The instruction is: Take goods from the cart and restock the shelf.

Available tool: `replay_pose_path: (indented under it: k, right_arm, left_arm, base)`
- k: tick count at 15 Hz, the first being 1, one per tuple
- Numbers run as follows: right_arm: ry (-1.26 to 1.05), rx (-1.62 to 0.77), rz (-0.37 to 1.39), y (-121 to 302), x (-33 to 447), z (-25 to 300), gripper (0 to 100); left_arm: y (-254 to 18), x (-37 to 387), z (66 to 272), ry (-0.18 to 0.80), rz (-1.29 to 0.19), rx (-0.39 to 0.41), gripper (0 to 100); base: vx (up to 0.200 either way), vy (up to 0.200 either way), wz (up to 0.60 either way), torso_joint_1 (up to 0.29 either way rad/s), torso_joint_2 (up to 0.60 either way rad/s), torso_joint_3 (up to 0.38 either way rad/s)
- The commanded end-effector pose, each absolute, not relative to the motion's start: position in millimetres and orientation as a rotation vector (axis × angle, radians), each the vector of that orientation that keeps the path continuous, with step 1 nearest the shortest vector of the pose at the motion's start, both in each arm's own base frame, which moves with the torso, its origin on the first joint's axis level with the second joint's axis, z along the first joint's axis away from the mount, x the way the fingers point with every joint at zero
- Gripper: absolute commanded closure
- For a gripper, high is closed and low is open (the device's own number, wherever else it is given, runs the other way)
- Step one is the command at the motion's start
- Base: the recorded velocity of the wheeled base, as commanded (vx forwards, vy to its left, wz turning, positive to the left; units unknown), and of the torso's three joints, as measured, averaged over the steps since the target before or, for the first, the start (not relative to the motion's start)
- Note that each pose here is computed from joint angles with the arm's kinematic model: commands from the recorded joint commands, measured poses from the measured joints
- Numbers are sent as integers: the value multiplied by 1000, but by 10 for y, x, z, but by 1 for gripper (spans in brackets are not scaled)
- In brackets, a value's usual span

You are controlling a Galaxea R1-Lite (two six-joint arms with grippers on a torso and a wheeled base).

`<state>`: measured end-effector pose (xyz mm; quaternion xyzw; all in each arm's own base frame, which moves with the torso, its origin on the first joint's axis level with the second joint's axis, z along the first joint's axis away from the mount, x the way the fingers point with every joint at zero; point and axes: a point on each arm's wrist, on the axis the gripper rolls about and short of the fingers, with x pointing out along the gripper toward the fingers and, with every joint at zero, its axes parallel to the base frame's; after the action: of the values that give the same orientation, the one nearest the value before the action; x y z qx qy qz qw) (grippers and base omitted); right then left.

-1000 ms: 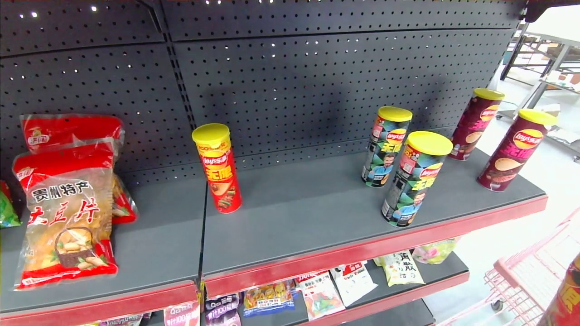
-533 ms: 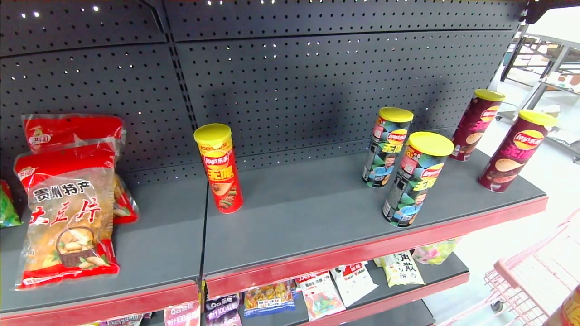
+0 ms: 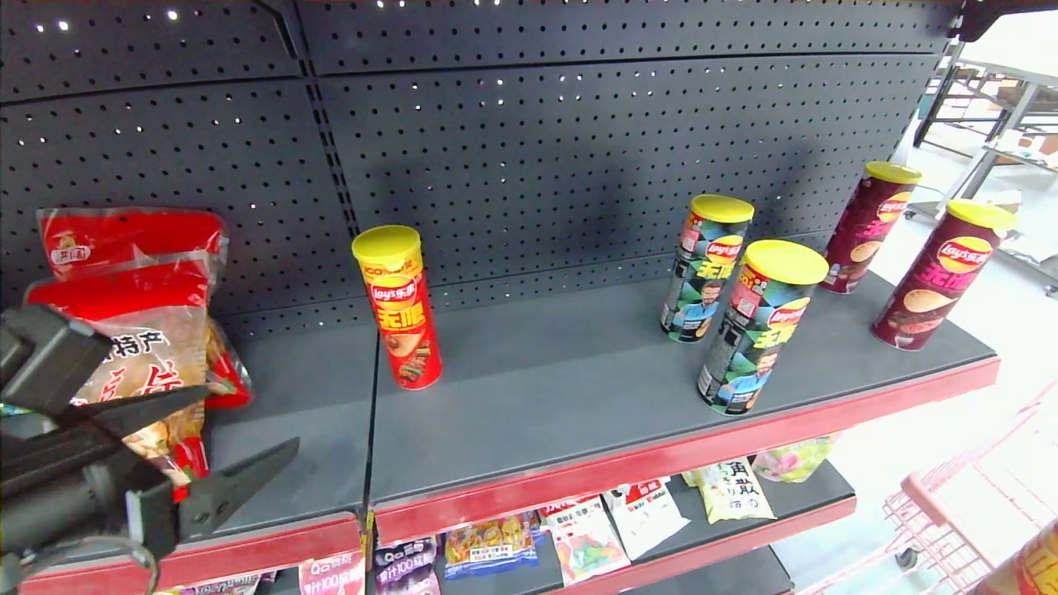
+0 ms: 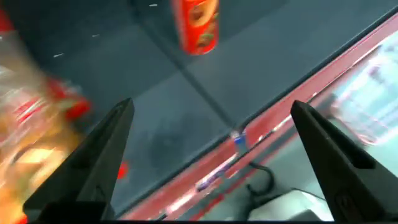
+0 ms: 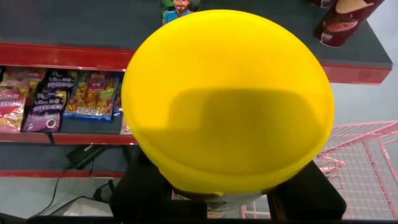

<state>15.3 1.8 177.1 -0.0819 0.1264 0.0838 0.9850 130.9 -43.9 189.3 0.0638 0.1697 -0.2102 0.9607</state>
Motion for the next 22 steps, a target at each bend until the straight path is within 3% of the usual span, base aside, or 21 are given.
replay_pose_path:
  k: [1, 4, 8, 10, 15, 18, 22]
  right_arm:
    - [251, -163, 169, 21, 164, 1797, 100]
    - [260, -134, 165, 27, 191, 1821, 100]
    - [264, -125, 162, 32, 215, 1852, 100]
    - [271, -116, 161, 35, 226, 1851, 100]
    - [292, -116, 162, 48, 282, 1870, 100]
    - [296, -111, 158, 50, 298, 1884, 100]
    - [301, -104, 154, 55, 322, 1906, 100]
  left_arm:
    - [-642, 1881, 1724, 420, -512, 105, 0]
    - [-684, 2087, 1683, 378, -581, 90, 0]
    - [-449, 2270, 1634, 338, -507, 159, 0]
    - [-376, 2286, 1643, 333, -489, 158, 0]
    - [-379, 2498, 1744, 273, -692, 116, 0]
    - [-312, 2697, 1696, 224, -709, 168, 0]
    - [-325, 2827, 1710, 181, -753, 175, 0]
  base:
    - [0, 0, 0, 0, 0, 0]
    - [0, 0, 0, 0, 0, 0]
    - [0, 0, 0, 0, 0, 0]
    - [0, 0, 0, 0, 0, 0]
    - [0, 0, 0, 0, 0, 0]
    - [0, 0, 0, 0, 0, 0]
    - [0, 0, 0, 0, 0, 0]
